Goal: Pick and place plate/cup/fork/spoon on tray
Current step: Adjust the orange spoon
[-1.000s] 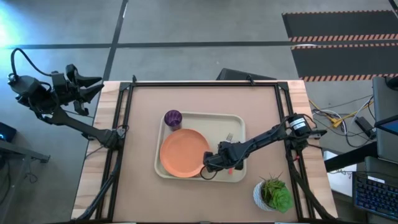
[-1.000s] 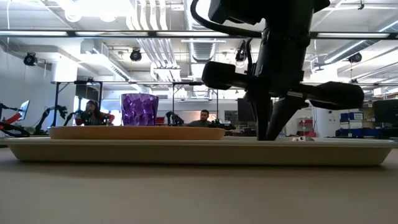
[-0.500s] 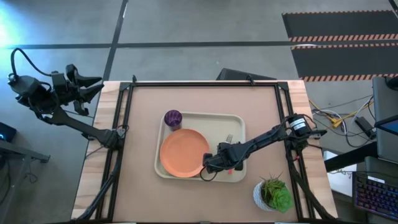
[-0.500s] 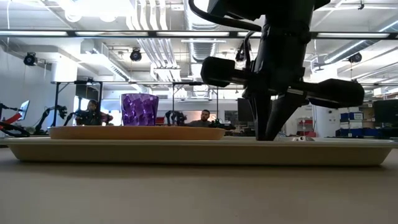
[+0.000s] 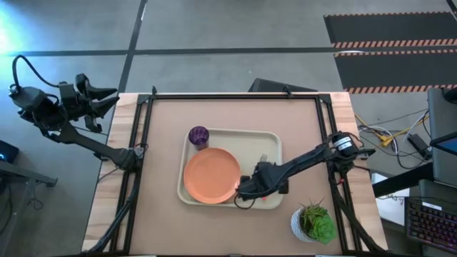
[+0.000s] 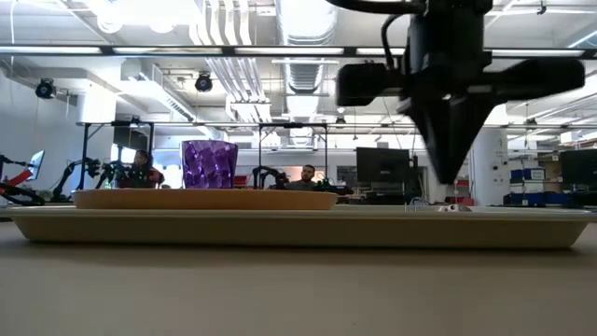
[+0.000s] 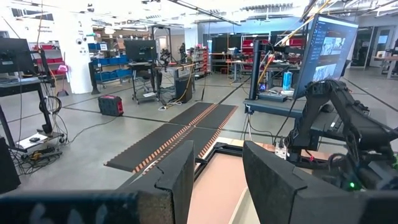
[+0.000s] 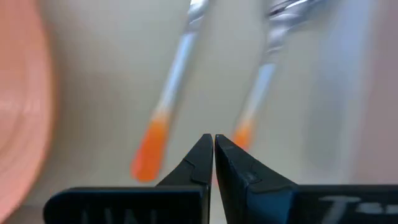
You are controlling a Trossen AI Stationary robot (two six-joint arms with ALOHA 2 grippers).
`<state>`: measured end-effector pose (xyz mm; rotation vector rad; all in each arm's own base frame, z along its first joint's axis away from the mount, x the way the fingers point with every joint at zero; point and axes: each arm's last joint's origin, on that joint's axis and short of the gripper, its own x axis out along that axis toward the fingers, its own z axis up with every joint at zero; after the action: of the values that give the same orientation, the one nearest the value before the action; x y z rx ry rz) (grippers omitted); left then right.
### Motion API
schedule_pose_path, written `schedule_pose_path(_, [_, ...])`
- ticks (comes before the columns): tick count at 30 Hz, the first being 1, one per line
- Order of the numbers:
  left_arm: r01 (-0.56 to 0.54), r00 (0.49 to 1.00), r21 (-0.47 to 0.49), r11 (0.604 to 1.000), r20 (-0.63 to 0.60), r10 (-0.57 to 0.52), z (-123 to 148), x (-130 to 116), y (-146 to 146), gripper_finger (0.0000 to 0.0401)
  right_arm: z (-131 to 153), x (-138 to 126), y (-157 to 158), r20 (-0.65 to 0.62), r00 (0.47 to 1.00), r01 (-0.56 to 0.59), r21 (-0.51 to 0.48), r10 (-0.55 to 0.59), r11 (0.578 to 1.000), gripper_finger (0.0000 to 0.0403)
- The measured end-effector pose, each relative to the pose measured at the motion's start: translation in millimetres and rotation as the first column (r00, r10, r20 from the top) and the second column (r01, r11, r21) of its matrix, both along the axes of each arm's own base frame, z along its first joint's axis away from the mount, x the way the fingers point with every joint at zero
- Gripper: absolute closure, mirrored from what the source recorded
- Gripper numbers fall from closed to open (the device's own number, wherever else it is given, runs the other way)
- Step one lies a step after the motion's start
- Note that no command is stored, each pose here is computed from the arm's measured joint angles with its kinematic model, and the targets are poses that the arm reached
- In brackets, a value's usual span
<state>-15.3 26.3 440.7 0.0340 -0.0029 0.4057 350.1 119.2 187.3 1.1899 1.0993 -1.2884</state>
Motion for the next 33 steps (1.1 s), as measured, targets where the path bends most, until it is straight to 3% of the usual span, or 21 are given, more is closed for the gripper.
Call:
schedule_pose_path(5, [0.0, 1.0, 0.0, 1.0, 0.0, 0.0, 0, 0, 0, 0.0281, 5, -7, -2, -0.094, 0.995, 0.03, 0.012, -0.029, 0.999, 0.0394])
schedule_pose_path(12, [0.0, 1.0, 0.0, 1.0, 0.0, 0.0, 0, 0, 0, 0.0281, -12, -16, -5, -0.144, 0.987, 0.077, -0.008, -0.078, 0.997, 0.0394])
schedule_pose_path(33, [0.0, 1.0, 0.0, 1.0, 0.001, 0.0, 0, 0, 0, 0.0281, -21, -23, -10, -0.177, 0.984, -0.037, -0.094, 0.02, 0.995, 0.0394])
